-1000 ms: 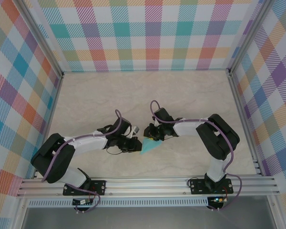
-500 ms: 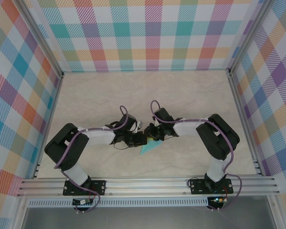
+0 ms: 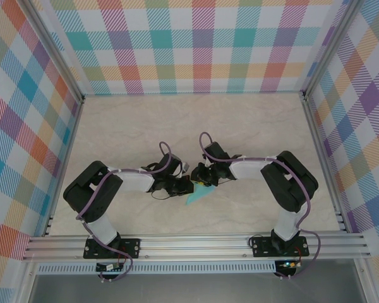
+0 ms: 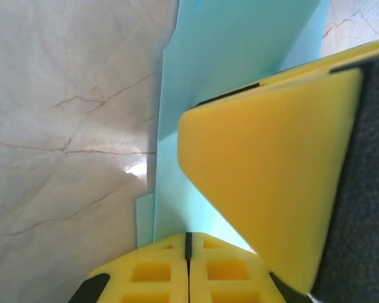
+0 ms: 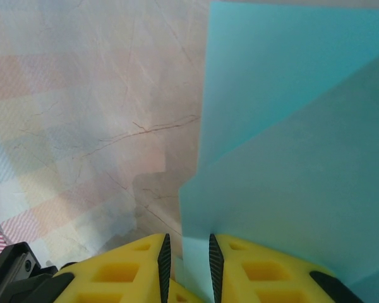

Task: Fold a paper plane with a square sheet of paper (pick it up from the middle)
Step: Fourth fold the wing at the center of the table.

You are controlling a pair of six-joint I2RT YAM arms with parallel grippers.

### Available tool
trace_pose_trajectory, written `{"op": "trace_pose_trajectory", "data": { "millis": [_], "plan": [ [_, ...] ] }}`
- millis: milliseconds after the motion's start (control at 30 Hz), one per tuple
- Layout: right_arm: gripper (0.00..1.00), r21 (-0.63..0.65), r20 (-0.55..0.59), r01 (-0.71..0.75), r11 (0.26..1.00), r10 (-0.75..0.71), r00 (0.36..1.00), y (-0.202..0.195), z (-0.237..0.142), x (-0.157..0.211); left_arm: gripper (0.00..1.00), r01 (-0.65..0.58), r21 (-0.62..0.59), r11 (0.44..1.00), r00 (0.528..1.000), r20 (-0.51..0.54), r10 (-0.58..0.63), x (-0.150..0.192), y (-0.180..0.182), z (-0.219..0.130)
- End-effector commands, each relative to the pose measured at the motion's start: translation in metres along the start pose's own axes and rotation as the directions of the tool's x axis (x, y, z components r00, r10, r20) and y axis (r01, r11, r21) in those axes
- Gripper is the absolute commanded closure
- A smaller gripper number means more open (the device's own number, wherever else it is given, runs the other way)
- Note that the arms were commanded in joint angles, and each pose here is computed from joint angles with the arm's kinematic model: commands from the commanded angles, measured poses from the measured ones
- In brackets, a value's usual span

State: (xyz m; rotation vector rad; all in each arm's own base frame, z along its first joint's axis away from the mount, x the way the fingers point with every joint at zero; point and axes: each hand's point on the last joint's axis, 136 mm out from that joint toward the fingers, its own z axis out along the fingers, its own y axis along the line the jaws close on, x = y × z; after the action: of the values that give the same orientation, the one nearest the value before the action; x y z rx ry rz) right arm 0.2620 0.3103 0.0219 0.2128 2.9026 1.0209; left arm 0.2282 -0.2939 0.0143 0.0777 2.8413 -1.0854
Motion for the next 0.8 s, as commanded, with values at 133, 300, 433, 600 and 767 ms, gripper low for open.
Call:
{"op": "trace_pose_trajectory", "data": {
  "millis": [133, 300, 433, 600, 767],
  "plan": [
    [0.9, -0.001, 0.043, 0.054, 0.999, -0.054, 0.998, 0.017, -0.034, -0.005, 0.97, 0.064, -0.249, 0.966, 0.995, -0.053, -0.08, 0.034, 0.07, 0.008],
    [0.91, 0.015, 0.007, 0.028, 0.999, -0.028, 1.0, 0.006, -0.016, -0.003, 0.98, 0.062, -0.245, 0.968, 0.996, -0.051, -0.077, 0.03, 0.066, 0.009],
    [0.92, 0.041, -0.014, 0.001, 0.999, -0.001, 1.0, -0.009, 0.001, -0.002, 0.98, 0.061, -0.248, 0.967, 0.996, -0.053, -0.076, 0.03, 0.066, 0.008],
    [0.92, 0.094, -0.019, -0.021, 0.995, 0.023, 1.0, -0.029, 0.013, 0.001, 0.99, 0.062, -0.263, 0.963, 0.995, -0.056, -0.08, 0.034, 0.071, 0.008],
    [0.89, 0.123, 0.0, -0.021, 0.992, 0.021, 1.0, -0.034, 0.01, -0.003, 0.99, 0.061, -0.278, 0.959, 0.995, -0.062, -0.081, 0.036, 0.076, 0.008]
  ]
}}
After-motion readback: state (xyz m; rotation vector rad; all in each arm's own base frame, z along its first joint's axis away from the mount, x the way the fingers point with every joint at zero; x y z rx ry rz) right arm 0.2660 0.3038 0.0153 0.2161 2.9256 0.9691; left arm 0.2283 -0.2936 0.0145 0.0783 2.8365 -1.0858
